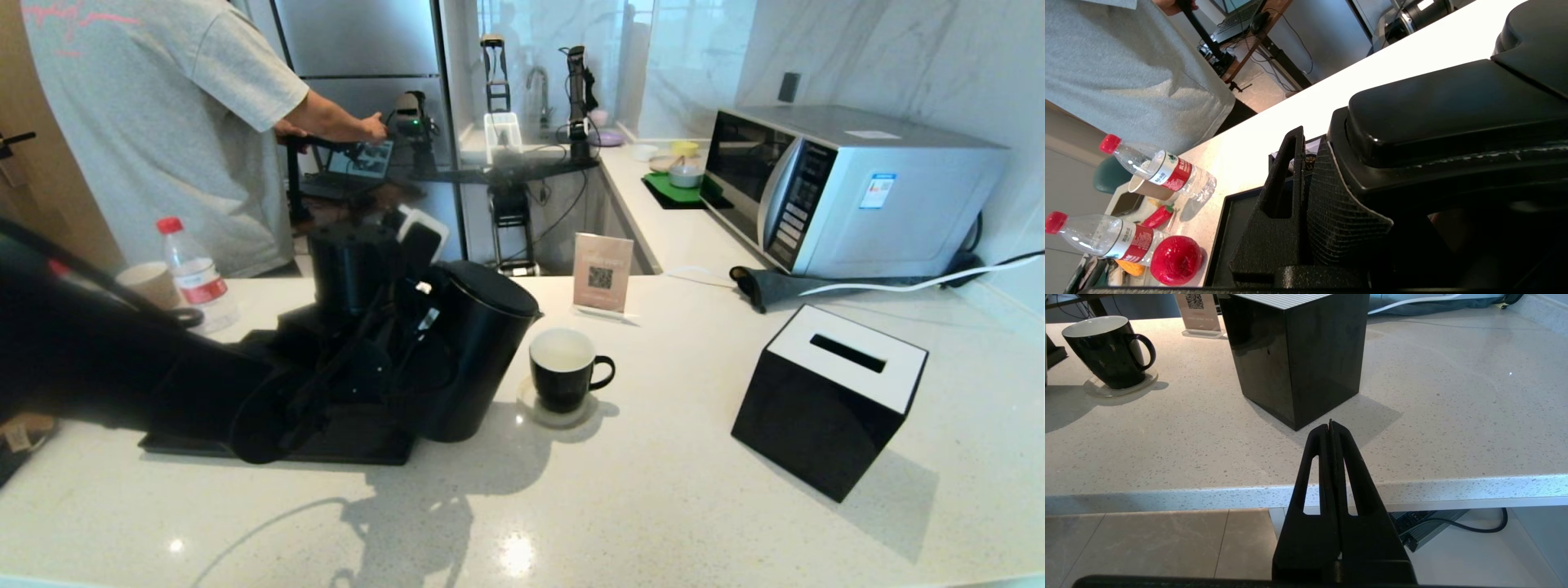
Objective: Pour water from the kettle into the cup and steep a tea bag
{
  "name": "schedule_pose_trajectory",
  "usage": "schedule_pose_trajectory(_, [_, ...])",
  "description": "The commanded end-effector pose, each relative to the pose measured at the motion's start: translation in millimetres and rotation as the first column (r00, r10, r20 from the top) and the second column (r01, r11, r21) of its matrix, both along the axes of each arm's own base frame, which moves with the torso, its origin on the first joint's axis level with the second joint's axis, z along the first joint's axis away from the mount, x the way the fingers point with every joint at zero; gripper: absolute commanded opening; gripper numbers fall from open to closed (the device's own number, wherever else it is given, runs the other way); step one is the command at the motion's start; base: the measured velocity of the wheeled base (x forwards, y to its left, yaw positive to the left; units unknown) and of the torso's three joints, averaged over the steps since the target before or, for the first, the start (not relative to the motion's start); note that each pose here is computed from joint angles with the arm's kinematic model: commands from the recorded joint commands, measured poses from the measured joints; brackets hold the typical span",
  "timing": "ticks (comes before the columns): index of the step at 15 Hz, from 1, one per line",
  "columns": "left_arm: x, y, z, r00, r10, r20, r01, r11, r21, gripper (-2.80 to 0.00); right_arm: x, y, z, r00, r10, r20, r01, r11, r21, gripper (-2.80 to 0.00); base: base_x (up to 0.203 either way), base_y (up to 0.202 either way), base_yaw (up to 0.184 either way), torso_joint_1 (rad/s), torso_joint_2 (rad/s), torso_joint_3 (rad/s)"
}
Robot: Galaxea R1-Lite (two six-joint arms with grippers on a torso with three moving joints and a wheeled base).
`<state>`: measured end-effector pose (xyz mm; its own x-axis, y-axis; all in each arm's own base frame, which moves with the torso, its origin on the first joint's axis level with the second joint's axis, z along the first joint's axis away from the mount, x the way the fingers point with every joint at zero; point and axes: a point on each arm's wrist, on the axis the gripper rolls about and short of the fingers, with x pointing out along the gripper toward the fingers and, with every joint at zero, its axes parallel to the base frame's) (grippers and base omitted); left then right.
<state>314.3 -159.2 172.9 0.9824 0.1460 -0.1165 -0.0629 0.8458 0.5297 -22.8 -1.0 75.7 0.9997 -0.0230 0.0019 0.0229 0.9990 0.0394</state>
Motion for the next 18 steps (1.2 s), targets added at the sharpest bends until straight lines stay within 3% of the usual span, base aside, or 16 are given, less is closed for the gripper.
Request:
schedule_pose_trajectory(1, [0.2,-2.2,-1.9,1.000,-0.002,-0.002,0.002,1.000,0.007,-2.80,0.0,0.0,0.1,1.000,0.000,0.001,0.000,1.000,0.002,-2.80,0.000,0.000,0.000,0.000,0.00,0.000])
schedule_pose_trajectory(18, [2.7,-8.5,0.3,0.999,-0.021,-0.023,0.023,0.998,0.065,-2.80,0.0,0.0,0.1,1.000,0.000,0.001,0.000,1.000,0.001,-2.80,0.000,0.000,0.000,0.000,0.00,0.000])
